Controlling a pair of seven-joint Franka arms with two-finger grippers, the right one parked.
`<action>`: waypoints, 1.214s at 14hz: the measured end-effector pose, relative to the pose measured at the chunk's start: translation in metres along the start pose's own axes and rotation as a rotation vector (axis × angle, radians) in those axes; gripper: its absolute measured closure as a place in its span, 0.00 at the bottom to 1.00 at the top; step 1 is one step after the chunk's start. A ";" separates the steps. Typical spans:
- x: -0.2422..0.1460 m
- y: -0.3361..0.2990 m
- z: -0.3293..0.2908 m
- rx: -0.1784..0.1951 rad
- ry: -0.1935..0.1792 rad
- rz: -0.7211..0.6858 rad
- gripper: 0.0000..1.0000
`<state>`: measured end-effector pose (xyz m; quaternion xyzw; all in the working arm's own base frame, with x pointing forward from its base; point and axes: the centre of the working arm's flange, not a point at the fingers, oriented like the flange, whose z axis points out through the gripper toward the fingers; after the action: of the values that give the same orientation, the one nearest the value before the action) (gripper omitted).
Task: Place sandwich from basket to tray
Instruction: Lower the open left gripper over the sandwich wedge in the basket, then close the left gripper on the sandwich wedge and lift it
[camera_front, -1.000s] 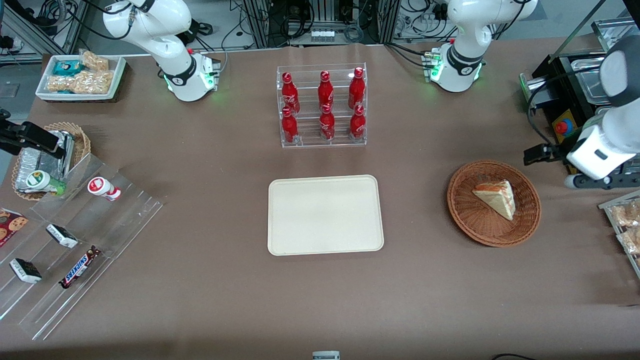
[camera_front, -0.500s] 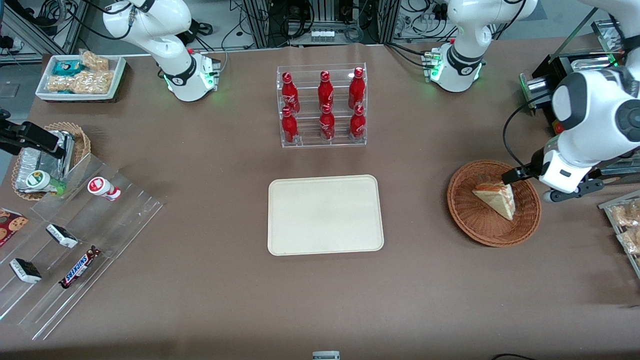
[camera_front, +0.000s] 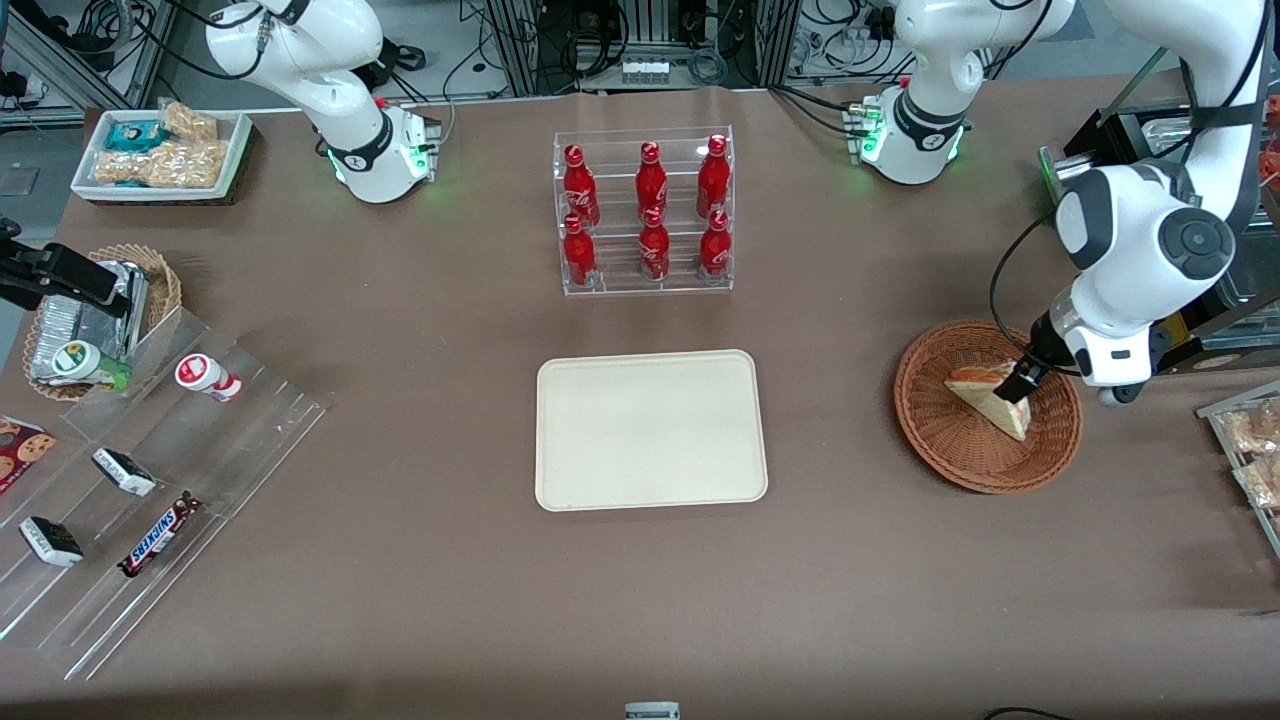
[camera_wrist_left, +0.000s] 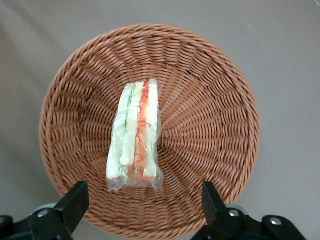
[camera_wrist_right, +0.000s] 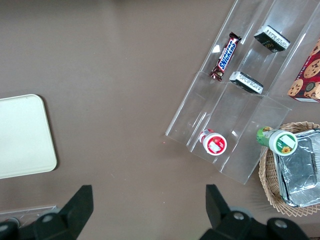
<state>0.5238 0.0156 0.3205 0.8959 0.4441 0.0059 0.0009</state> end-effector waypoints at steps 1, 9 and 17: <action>0.001 -0.001 0.009 0.007 -0.007 -0.032 0.00; 0.014 -0.014 0.056 0.057 -0.050 -0.114 0.06; 0.008 0.005 0.045 0.072 -0.061 -0.156 0.78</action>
<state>0.5328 0.0189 0.2759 0.8579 0.5121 -0.0375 -0.0175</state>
